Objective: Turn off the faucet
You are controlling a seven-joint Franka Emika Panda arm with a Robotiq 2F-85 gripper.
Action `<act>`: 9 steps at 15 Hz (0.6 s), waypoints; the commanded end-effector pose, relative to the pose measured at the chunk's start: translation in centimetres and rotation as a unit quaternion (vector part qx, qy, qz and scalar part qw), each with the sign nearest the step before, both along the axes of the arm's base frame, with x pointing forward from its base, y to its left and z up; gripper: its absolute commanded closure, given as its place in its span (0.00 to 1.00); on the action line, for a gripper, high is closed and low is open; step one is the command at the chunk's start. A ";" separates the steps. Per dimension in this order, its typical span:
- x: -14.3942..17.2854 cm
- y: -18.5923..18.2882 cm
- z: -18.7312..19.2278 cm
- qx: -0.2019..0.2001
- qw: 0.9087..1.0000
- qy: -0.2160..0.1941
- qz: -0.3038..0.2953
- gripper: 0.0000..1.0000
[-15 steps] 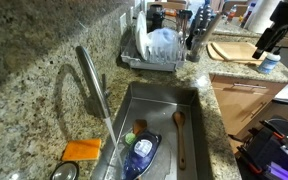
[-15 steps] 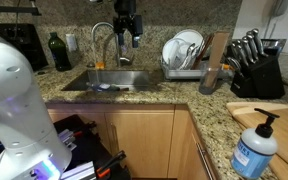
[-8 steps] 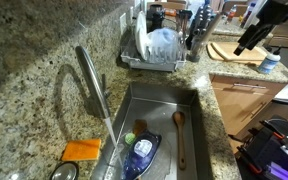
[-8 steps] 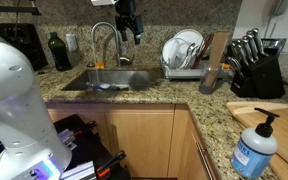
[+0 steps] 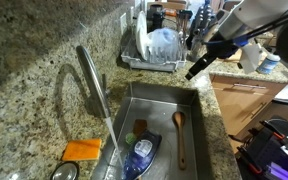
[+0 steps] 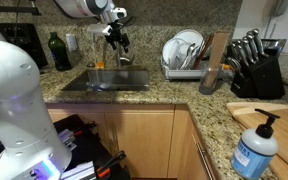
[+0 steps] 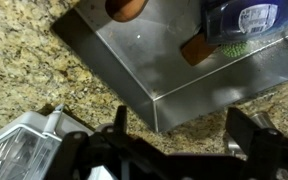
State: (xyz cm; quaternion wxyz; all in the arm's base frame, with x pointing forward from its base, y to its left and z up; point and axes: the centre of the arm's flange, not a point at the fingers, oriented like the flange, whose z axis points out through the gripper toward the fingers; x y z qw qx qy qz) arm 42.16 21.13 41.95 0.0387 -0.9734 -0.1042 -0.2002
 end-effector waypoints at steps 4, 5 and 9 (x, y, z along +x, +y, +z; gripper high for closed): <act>2.1 0.1 -2.0 -0.027 0.999 -0.016 -0.027 0.00; 3.9 0.9 -4.3 -0.034 0.998 -0.037 -0.040 0.00; 6.6 4.6 -9.1 -0.024 0.997 -0.058 -0.034 0.00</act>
